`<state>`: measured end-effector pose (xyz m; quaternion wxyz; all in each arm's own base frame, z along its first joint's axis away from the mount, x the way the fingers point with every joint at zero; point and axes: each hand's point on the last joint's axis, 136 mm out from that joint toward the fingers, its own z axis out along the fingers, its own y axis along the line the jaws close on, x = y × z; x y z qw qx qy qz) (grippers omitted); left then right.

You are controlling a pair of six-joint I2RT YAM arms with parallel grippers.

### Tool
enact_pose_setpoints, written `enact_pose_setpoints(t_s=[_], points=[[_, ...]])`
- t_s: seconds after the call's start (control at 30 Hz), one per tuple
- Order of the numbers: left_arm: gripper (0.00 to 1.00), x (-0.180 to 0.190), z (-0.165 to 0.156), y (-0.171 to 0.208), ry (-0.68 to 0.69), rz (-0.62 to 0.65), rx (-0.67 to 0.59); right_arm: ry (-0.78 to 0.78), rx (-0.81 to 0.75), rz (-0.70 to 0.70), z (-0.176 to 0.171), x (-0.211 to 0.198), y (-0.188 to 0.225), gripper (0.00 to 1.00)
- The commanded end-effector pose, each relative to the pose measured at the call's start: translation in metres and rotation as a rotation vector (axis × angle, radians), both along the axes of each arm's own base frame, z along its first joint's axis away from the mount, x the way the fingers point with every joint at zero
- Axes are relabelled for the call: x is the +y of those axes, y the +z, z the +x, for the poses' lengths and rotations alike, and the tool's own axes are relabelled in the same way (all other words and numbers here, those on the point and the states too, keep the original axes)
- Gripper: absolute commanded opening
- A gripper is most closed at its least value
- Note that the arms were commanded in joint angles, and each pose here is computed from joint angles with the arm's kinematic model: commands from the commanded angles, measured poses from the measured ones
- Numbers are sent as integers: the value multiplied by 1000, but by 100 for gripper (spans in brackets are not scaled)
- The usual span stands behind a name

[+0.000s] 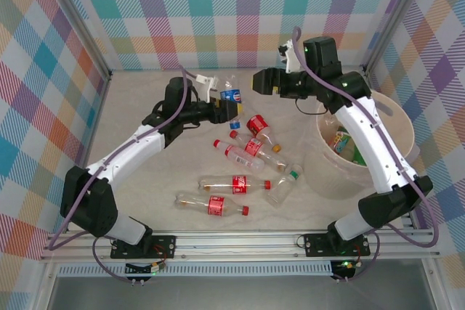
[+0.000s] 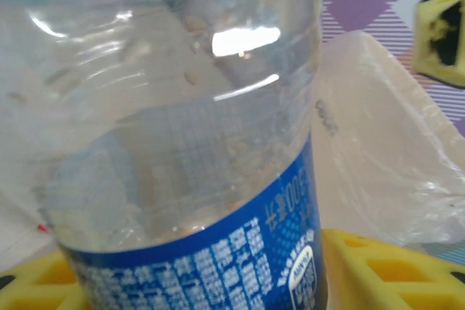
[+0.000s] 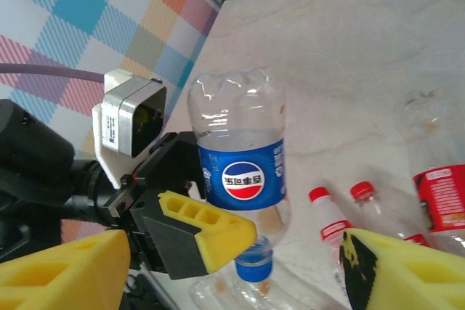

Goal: Put the plastic bottles in the bin

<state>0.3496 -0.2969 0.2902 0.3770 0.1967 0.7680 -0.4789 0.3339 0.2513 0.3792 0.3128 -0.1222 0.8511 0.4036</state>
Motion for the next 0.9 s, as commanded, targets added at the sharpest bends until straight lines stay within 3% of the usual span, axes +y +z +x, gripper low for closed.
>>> enact_pose_setpoints(t_s=[0.0, 0.2, 0.47, 0.6, 0.87], points=[[37, -16, -12, 16, -103, -49, -87, 30, 3, 28, -1, 9, 1, 76], [33, -22, -19, 28, -150, -36, -80, 121, 25, 67, 8, 40, -6, 88], [33, -9, -30, 36, -123, 23, -125, 174, 49, 73, 23, 71, -18, 90], [33, -8, -32, 41, -131, 21, -137, 190, 66, 87, 27, 78, -24, 86], [35, -14, -30, 54, -141, -40, -139, 201, 56, 94, 28, 80, -27, 70]])
